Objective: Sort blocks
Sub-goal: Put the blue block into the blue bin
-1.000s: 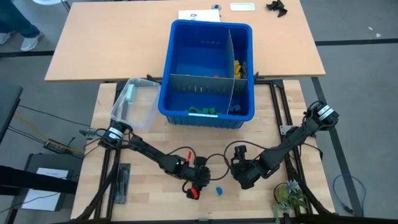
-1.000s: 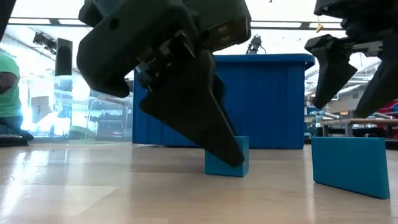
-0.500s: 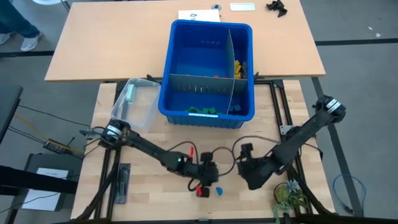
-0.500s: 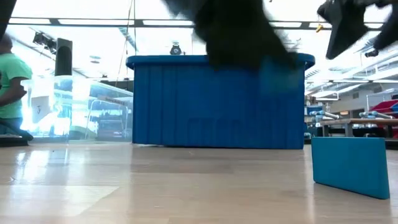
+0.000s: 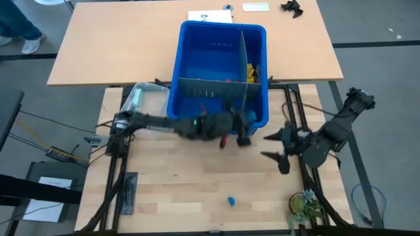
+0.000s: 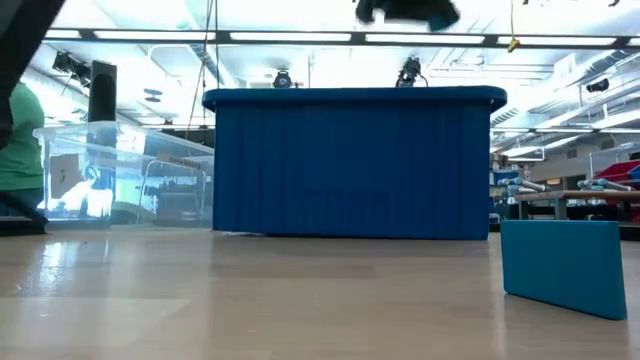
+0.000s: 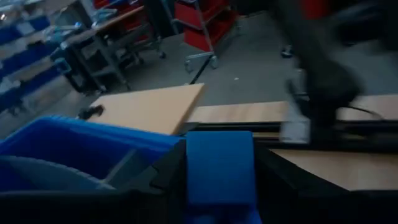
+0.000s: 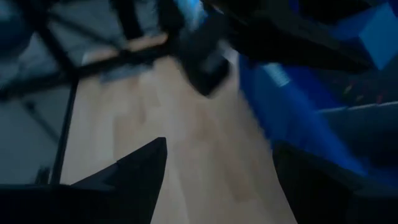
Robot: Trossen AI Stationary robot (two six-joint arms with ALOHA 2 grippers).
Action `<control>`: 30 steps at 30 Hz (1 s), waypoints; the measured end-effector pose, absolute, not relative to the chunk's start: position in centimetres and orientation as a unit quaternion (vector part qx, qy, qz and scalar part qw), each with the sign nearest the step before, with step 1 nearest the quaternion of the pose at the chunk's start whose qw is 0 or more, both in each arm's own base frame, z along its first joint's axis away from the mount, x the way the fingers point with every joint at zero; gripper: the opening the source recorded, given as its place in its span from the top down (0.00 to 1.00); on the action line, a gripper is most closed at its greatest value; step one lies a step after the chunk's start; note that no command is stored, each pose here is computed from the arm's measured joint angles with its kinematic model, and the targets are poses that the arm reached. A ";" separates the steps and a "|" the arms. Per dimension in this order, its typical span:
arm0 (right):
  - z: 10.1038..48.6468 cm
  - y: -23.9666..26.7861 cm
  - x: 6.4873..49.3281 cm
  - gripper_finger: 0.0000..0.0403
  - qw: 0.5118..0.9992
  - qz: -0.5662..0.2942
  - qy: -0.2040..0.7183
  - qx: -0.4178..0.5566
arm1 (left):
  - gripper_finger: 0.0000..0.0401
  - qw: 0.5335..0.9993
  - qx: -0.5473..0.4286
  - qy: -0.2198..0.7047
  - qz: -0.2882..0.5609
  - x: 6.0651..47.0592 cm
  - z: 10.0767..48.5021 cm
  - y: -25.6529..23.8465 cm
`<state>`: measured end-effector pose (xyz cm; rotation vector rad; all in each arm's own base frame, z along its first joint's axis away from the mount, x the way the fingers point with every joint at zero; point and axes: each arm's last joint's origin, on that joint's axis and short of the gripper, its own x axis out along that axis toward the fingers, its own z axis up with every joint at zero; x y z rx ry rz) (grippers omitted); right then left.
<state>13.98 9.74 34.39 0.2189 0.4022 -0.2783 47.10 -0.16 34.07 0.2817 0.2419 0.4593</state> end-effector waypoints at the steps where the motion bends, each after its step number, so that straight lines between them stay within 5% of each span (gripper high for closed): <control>1: 34.6 9.5 13.8 0.27 0.965 -0.147 0.188 0.112 | 0.62 0.958 0.132 0.118 0.228 47.1 34.1 1.3; 9: 34.8 9.2 13.6 0.27 0.965 -0.171 0.167 0.112 | 0.59 0.981 0.060 0.116 0.140 47.7 32.2 7.5; 17: 34.4 9.6 14.1 0.27 0.963 -0.170 0.177 0.107 | 0.43 0.987 0.059 0.109 0.100 47.7 32.9 6.9; 24: 34.2 10.3 14.0 0.27 0.962 -0.099 0.221 0.128 | 0.37 0.975 0.069 0.212 0.023 46.7 35.2 0.6; 30: 33.7 11.6 13.8 0.27 0.963 -0.056 0.246 0.089 | 0.38 0.941 0.117 0.315 -0.047 44.9 33.6 -7.3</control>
